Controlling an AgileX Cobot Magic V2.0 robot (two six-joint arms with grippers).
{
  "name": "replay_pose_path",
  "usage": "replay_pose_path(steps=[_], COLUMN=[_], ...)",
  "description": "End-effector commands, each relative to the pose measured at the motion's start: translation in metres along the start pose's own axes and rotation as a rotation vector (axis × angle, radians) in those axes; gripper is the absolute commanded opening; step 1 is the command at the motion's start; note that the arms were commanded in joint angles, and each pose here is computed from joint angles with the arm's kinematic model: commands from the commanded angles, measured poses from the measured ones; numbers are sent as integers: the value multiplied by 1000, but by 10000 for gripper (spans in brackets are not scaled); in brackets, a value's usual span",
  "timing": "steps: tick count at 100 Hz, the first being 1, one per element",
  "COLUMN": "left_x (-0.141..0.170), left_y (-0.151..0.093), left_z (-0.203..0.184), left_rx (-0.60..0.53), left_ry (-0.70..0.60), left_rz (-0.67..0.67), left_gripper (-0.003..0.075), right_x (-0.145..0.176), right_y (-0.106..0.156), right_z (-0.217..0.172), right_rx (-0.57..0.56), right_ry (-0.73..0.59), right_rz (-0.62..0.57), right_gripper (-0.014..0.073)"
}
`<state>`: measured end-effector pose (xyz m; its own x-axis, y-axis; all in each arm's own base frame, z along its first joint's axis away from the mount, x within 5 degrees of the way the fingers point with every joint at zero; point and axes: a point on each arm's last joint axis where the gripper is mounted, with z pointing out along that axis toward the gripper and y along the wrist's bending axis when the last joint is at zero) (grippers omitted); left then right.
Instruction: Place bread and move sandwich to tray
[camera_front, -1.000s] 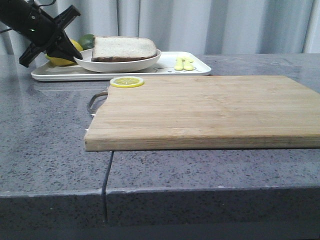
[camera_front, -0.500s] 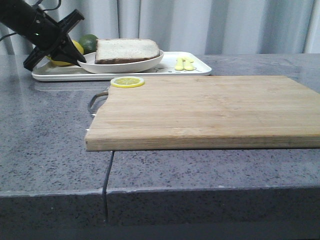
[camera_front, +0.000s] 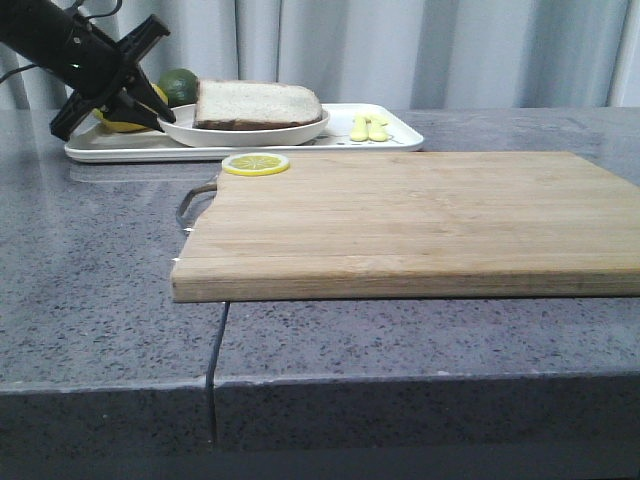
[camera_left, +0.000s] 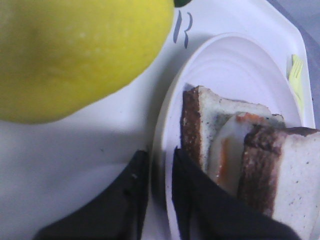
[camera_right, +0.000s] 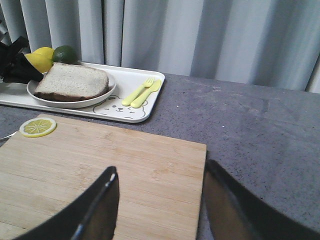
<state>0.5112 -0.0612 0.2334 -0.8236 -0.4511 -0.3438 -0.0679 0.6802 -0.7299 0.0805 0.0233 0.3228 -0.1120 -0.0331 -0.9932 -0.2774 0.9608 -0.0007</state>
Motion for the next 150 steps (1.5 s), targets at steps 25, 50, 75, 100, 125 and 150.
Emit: replay_pose_path(steps=[25, 50, 75, 100, 125, 150], left_x=[-17, -26, -18, 16, 92, 173], left_y=[-37, -54, -92, -140, -133, -92], left_z=[-47, -93, -155, -212, -238, -265], left_rx=[93, 121, 49, 10, -7, -35], left_ry=[-95, -145, -234, -432, -538, -751], left_rz=[15, 50, 280, 481, 542, 566], left_gripper=[271, 271, 270, 270, 261, 261], right_x=[-15, -15, -15, -15, -15, -15], right_y=[-1, -1, -1, -1, -1, -1], right_z=[-2, -2, -2, -2, -2, -2], right_rx=[9, 9, 9, 9, 9, 9], right_ry=[-100, -100, -100, -100, -100, -100], right_rz=[-14, -14, -14, -14, -14, -14], right_gripper=[397, 397, 397, 397, 397, 397])
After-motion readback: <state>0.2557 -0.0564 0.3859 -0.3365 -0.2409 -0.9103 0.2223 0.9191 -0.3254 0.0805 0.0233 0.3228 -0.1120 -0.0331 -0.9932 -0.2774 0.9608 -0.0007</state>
